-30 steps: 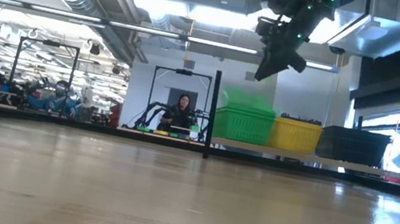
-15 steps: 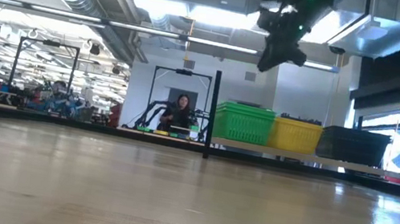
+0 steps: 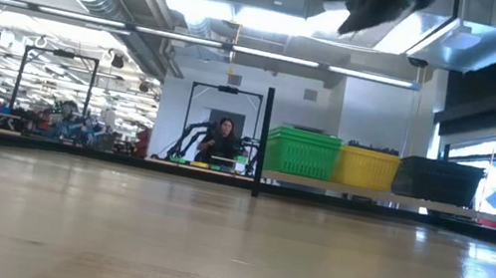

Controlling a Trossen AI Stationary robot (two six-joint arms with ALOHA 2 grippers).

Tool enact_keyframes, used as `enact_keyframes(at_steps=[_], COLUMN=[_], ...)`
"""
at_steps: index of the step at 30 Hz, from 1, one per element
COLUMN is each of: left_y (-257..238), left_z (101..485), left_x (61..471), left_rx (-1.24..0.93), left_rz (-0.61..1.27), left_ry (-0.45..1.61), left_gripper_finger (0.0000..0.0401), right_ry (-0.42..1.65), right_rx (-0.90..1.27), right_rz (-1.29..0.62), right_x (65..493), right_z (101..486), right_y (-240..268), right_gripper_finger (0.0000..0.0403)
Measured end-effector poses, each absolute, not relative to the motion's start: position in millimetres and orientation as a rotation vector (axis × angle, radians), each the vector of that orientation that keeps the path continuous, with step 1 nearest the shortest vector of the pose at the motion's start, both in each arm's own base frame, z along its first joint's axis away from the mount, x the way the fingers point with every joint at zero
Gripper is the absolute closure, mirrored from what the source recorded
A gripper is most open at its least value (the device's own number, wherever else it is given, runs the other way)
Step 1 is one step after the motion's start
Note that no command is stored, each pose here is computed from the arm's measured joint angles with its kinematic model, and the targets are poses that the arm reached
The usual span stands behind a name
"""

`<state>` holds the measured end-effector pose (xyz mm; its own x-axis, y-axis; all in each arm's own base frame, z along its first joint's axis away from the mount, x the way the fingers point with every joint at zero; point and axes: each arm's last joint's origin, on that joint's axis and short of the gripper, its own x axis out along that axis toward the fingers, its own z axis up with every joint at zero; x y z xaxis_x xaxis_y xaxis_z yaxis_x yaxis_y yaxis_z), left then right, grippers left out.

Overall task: Stack baskets on shelf by color
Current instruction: Stack the yellow bin on the yellow bin on the shelf

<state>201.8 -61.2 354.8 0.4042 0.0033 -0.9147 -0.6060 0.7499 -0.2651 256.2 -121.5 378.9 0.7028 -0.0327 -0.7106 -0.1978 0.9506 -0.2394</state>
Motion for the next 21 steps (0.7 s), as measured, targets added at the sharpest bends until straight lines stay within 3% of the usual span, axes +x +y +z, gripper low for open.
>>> enact_keyframes(at_steps=[9, 21], left_y=[-115.8, -146.8], left_z=[291.2, 214.9], left_x=[187.4, 167.3], left_rx=[-0.728, -0.773], left_rz=[0.340, 0.254], left_ry=[1.278, 1.284], left_gripper_finger=[0.0327, 0.0327], right_ry=[0.698, 0.710], right_rx=[-0.131, -0.064], right_rz=[0.437, 0.477], right_x=[255.1, 260.8], right_z=[378.9, 379.1], right_y=[-92.7, -75.1], right_gripper_finger=[0.0312, 0.0311])
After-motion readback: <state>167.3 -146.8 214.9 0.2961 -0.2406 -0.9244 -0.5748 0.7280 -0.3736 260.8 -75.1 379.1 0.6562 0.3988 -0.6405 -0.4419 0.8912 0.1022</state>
